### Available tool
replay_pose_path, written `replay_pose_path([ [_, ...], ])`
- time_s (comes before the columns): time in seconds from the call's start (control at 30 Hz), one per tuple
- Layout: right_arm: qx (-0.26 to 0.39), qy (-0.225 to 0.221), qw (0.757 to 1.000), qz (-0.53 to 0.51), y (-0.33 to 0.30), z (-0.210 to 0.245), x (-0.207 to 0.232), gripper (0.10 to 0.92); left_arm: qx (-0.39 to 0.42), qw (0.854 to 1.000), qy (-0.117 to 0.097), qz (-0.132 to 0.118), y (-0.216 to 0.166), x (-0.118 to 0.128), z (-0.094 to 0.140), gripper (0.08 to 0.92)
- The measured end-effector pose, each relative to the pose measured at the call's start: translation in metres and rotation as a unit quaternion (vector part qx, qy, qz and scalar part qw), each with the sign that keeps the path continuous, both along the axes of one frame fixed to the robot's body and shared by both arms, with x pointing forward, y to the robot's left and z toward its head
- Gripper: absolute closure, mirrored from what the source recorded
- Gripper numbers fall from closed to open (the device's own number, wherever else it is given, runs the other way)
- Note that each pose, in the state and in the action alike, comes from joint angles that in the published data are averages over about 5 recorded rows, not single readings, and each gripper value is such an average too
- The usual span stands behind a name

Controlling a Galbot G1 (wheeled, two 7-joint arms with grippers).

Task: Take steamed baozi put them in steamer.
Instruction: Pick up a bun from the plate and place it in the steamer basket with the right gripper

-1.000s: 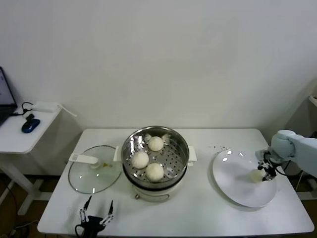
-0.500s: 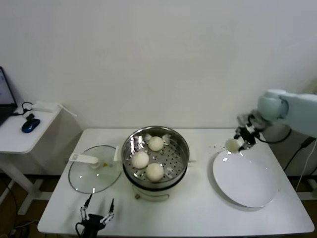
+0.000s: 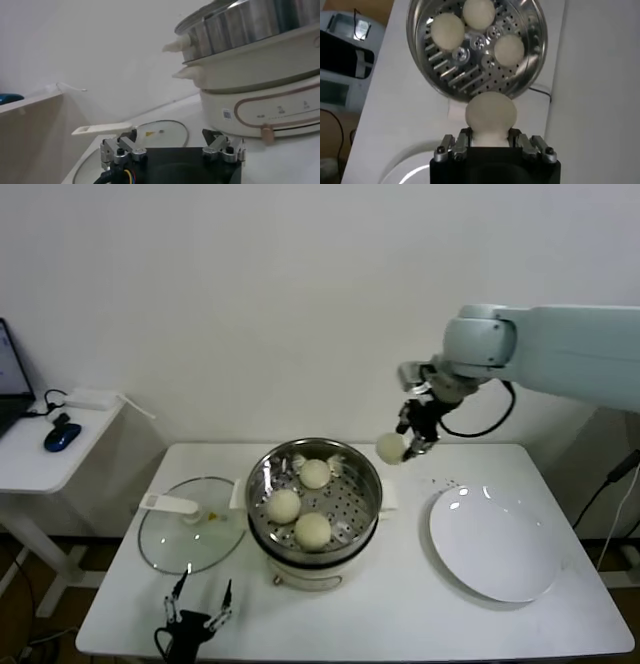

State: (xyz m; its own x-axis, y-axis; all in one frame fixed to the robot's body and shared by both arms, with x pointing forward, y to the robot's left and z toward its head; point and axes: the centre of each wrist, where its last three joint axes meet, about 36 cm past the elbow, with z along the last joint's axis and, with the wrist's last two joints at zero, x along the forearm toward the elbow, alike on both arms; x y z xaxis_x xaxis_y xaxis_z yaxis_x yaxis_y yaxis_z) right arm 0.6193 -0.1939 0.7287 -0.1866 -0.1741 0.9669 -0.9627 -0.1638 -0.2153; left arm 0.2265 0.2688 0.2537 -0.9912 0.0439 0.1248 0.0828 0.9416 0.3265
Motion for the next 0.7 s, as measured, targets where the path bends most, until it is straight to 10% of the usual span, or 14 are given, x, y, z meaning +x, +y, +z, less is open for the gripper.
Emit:
replay_pose_path([
  [0.7, -0.007, 0.036, 0.999, -0.003, 0.076, -0.116, 0.014, 0.517, 0.000, 1.000, 0.010, 0.008, 0.005, -0.001, -0.010, 0.177],
])
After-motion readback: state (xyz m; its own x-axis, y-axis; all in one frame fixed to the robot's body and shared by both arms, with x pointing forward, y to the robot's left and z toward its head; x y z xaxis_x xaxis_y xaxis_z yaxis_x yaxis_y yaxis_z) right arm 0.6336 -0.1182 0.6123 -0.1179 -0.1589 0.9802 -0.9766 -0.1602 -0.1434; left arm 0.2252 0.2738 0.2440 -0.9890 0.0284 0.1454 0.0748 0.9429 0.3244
